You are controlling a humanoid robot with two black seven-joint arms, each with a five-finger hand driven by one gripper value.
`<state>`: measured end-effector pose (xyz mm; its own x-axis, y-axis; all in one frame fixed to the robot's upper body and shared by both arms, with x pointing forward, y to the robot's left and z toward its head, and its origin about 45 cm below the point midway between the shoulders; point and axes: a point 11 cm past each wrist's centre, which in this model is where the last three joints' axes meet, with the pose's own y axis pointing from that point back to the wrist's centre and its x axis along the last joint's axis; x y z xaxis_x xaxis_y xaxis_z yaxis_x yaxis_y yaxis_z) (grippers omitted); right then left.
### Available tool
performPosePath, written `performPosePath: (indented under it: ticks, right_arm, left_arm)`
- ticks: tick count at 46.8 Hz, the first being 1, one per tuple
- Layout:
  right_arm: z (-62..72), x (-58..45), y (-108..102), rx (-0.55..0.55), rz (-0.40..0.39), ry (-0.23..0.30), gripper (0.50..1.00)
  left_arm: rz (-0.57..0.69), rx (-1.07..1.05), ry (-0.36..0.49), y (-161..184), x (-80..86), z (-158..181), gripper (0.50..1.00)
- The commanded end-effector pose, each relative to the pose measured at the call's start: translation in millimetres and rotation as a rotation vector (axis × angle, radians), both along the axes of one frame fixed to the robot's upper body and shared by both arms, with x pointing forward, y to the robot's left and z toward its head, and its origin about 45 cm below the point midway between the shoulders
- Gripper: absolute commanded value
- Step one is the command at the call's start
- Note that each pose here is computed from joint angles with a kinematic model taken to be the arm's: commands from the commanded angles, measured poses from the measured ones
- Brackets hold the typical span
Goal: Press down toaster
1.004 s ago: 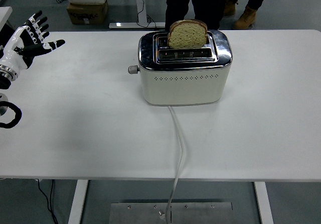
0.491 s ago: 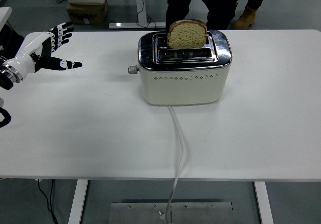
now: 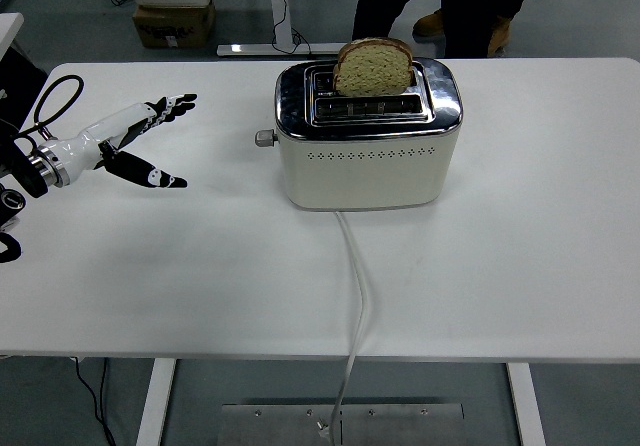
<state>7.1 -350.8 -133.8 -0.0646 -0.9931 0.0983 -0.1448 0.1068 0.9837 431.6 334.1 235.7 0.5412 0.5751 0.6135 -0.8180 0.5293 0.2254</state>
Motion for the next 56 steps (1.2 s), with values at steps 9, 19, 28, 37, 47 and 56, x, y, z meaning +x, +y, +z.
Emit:
performPosePath:
  ticks: [9, 19, 28, 37, 47, 56]
  right_arm:
    - [0.0, -0.1, -0.1, 0.0, -0.001, 0.0, 1.0]
    - [-0.1, 0.1, 0.4, 0.001, 0.001, 0.0, 0.998]
    - [0.0, 0.0, -0.1, 0.0, -0.001, 0.0, 1.0]
    - [0.0, 0.2, 0.4, 0.001, -0.001, -0.001, 0.998]
    - [-0.1, 0.1, 0.4, 0.001, 0.001, 0.0, 1.0]
    - [0.0, -0.1, -0.1, 0.0, 0.001, 0.0, 1.0]
  left_arm:
    - [-0.052, 0.026, -0.024, -12.1, -0.6, 6.7, 1.0]
    - [-0.104, 0.025, -0.037, -28.4, -4.0, 11.0, 1.0]
    - [-0.154, 0.072, -0.042, -37.0, -9.2, 7.5, 1.0]
    - [-0.176, 0.11, -0.04, -37.8, -12.1, 2.8, 1.0]
    - [-0.182, 0.108, -0.044, -41.6, -11.3, 3.1, 1.0]
    - [-0.185, 0.089, -0.043, -46.6, -10.7, 3.1, 1.0]
